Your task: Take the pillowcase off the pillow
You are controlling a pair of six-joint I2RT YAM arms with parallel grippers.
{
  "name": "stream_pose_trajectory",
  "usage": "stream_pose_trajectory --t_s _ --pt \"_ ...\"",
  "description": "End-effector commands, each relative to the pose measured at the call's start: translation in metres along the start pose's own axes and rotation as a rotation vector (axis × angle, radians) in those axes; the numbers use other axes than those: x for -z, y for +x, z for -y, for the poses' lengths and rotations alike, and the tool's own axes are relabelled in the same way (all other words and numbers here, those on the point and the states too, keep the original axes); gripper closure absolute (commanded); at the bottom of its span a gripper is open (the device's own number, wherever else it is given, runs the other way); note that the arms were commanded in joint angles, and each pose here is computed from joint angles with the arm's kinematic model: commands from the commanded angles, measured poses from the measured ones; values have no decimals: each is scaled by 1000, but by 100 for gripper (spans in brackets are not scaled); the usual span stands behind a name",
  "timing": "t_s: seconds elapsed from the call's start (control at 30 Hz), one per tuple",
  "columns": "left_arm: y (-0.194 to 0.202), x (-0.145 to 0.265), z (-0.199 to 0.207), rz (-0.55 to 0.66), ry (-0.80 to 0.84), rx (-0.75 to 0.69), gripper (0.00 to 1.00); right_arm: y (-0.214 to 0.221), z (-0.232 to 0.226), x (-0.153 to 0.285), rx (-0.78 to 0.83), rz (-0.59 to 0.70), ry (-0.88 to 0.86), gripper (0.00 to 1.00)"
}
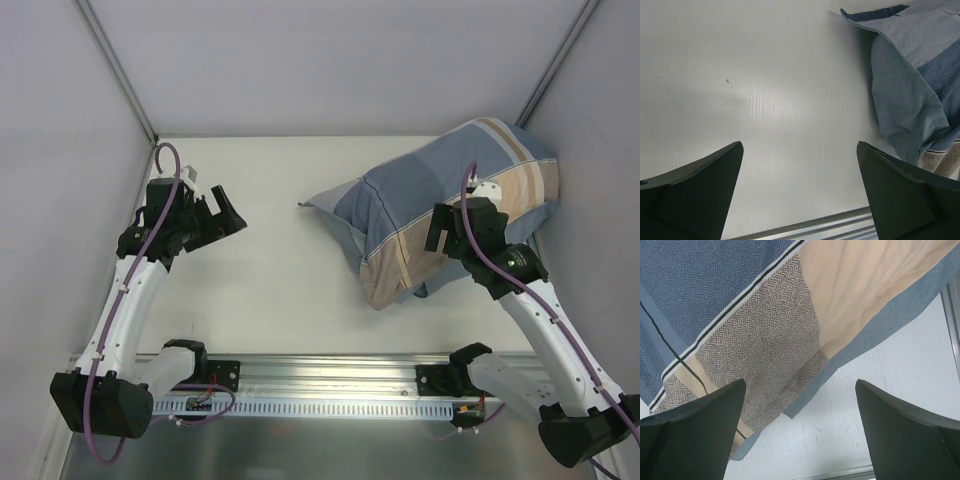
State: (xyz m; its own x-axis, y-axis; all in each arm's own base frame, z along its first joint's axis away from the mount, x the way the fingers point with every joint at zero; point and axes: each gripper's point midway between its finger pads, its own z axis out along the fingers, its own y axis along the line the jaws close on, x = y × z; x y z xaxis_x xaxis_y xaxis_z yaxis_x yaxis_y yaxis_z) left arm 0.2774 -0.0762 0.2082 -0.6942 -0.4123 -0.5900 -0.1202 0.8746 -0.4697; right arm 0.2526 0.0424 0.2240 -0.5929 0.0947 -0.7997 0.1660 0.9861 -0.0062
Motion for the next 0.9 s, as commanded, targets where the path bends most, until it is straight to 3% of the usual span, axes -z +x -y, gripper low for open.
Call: stream_pose_trajectory --t_s 0.0,0.43,0.57,0.7,0.87 --pt "4 0 13 -29 70 9 1 -3 8 7 -20 28 18 4" --pt "61 -19 79 -188 118 -137 1 -4 50 19 12 62 211 4" --pt "115 -12 120 -293 230 -404 1 -5 58 26 32 70 228 4" --pt "169 -2 141 -363 273 -578 1 -3 58 26 36 81 219 4" --pt "222 8 157 -470 301 -646 1 3 35 19 133 67 138 4"
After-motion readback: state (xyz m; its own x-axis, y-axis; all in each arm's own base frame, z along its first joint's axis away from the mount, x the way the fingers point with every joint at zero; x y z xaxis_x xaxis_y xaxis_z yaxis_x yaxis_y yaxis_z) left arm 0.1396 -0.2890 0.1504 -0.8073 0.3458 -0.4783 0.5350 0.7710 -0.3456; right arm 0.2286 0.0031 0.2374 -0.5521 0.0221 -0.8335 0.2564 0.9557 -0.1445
